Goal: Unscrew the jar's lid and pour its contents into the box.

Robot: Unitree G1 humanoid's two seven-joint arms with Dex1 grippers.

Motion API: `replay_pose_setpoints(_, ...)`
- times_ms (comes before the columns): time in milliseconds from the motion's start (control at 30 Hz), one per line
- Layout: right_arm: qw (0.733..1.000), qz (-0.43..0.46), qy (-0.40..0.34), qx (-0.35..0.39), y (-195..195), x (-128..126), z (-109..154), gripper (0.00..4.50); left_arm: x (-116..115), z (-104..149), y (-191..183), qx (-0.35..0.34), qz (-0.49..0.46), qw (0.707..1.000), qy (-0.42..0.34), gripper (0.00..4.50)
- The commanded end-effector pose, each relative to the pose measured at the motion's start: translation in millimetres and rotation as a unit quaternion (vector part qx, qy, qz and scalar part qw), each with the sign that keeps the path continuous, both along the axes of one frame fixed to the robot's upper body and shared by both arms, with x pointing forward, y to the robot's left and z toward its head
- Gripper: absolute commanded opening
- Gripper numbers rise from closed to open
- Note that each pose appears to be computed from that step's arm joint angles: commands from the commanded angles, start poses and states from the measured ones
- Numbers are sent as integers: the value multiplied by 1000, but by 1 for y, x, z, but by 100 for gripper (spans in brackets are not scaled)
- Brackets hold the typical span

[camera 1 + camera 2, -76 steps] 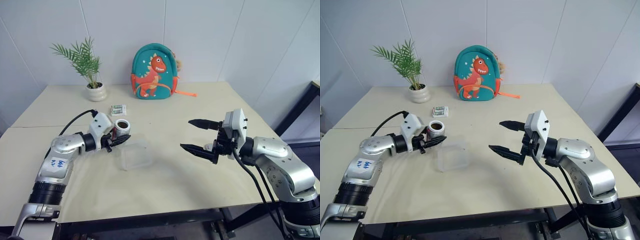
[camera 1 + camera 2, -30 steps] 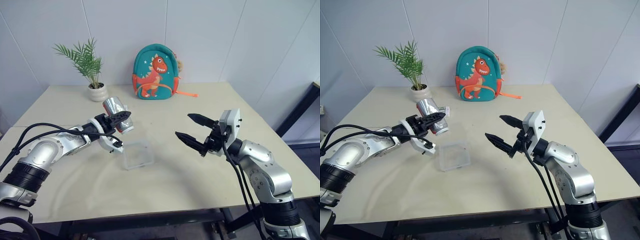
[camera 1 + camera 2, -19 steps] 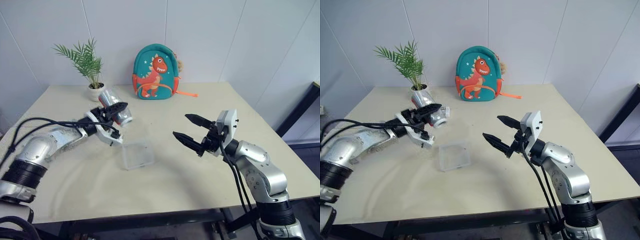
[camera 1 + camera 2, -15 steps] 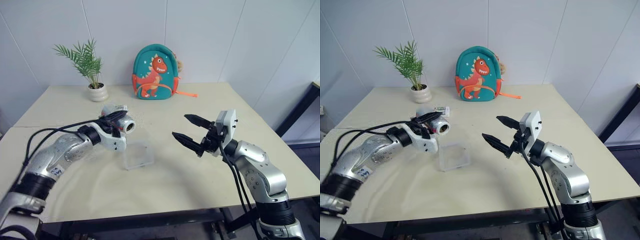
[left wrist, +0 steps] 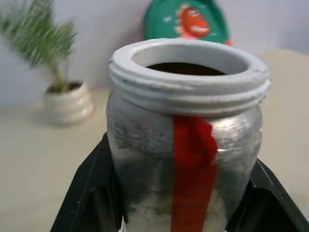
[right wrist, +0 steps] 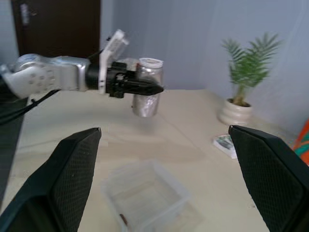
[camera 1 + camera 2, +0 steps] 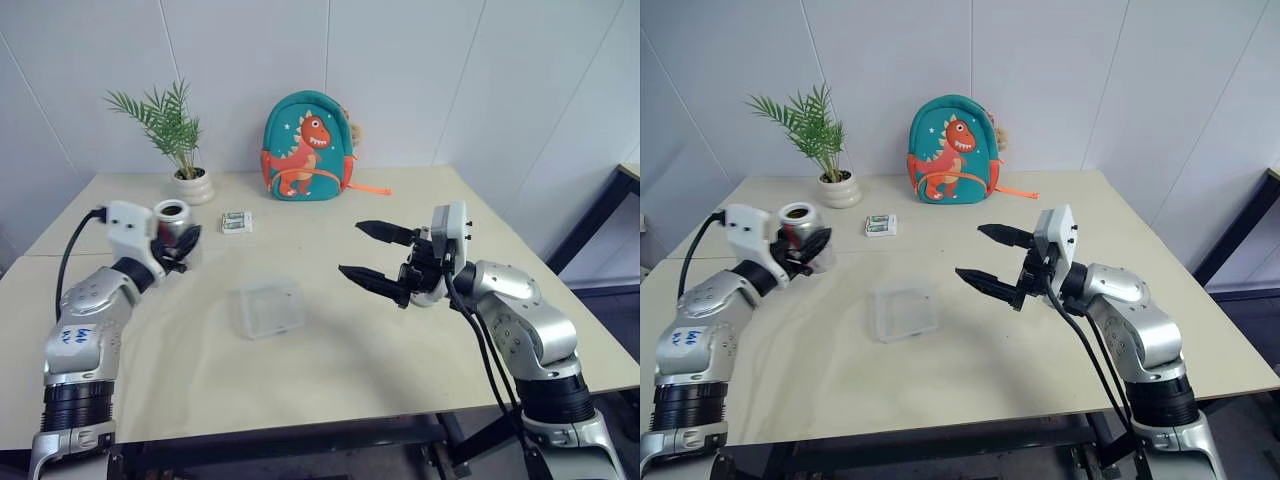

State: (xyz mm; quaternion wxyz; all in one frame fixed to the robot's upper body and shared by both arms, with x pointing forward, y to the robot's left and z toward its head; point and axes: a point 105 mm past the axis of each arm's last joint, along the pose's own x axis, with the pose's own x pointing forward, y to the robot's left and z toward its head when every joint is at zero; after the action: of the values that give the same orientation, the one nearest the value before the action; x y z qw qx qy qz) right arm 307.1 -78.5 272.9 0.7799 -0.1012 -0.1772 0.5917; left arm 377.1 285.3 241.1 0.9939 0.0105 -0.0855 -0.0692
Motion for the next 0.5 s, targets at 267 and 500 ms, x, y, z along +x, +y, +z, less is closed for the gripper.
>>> replay_pose_setpoints(267,998,38,-20,-40,-1,-4,10,446,6,-31,71,-35,125,991,19,202)
replay_pose_setpoints(500,998,38,-13,-56,1,-7,2,446,16,-54,83,-3,163,986,38,202)
